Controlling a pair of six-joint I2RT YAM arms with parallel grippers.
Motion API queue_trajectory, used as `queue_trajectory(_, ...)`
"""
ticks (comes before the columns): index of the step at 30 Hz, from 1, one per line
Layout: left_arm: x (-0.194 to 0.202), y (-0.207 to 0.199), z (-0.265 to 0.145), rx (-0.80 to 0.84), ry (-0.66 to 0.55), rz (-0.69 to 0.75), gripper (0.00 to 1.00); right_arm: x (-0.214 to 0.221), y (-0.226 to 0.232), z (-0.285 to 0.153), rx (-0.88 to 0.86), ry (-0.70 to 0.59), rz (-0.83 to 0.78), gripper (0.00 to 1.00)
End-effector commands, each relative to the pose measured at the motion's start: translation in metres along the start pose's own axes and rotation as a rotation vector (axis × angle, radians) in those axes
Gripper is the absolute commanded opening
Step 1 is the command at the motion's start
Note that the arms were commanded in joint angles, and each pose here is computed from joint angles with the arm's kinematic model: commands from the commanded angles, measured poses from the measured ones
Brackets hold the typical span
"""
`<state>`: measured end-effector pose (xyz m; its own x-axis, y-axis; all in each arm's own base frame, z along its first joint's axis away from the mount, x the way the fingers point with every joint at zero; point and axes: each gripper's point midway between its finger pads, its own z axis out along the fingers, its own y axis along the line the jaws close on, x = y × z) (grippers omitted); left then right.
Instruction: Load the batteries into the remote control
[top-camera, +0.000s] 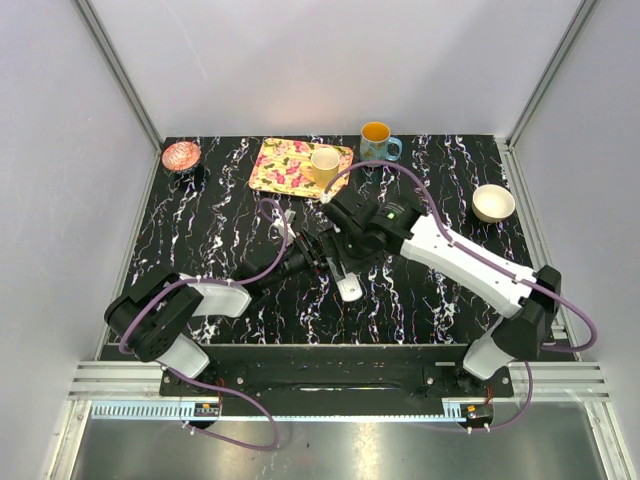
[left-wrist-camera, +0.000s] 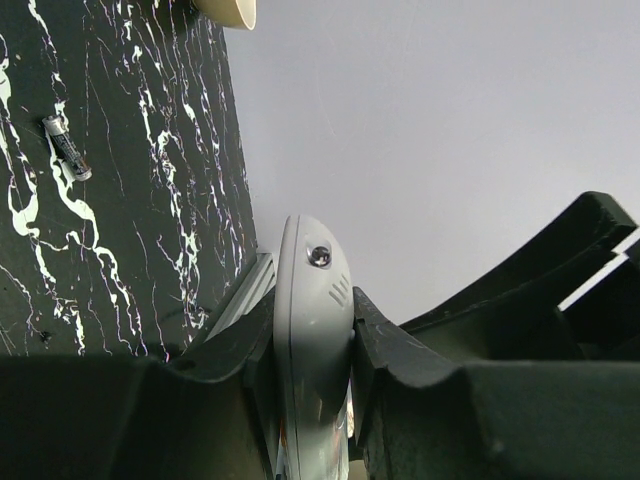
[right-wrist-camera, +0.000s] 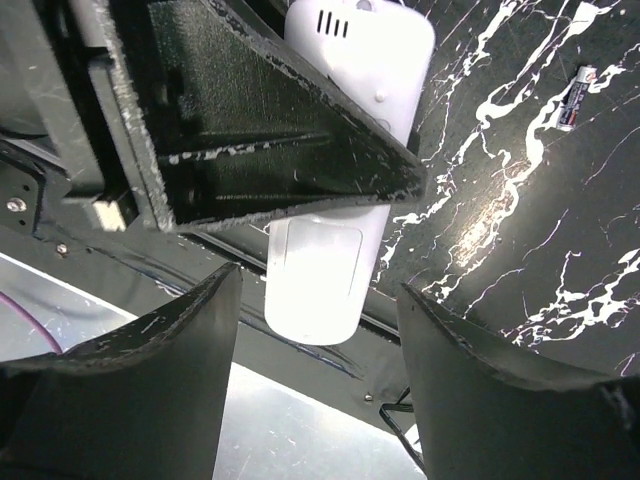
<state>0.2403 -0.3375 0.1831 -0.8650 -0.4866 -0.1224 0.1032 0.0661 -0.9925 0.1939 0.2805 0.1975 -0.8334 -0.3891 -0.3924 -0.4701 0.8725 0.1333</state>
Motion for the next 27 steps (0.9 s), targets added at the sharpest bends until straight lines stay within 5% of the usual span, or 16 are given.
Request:
queue_trajectory(1, -0.001, -0.042, -0.003, 0.139, 0.003, 0.040, 0.00, -0.023, -0.002, -0.045, -0.055, -0.182, 0.068, 0.70)
queue_trajectory(8, -0.011, -0.051, -0.019, 0.198, 0.007, 0.020, 0.00, -0.027, 0.003, -0.063, -0.335, -0.390, 0.224, 0.75)
queue_trajectory(17, -0.005, -0.065, -0.024, 0.232, 0.050, 0.039, 0.00, -0.014, 0.014, -0.052, -0.620, -0.447, 0.308, 0.79)
queue_trajectory(27, -0.003, -0.077, -0.027, 0.231, 0.060, 0.078, 0.00, -0.013, 0.023, -0.040, -0.712, -0.438, 0.306, 0.75)
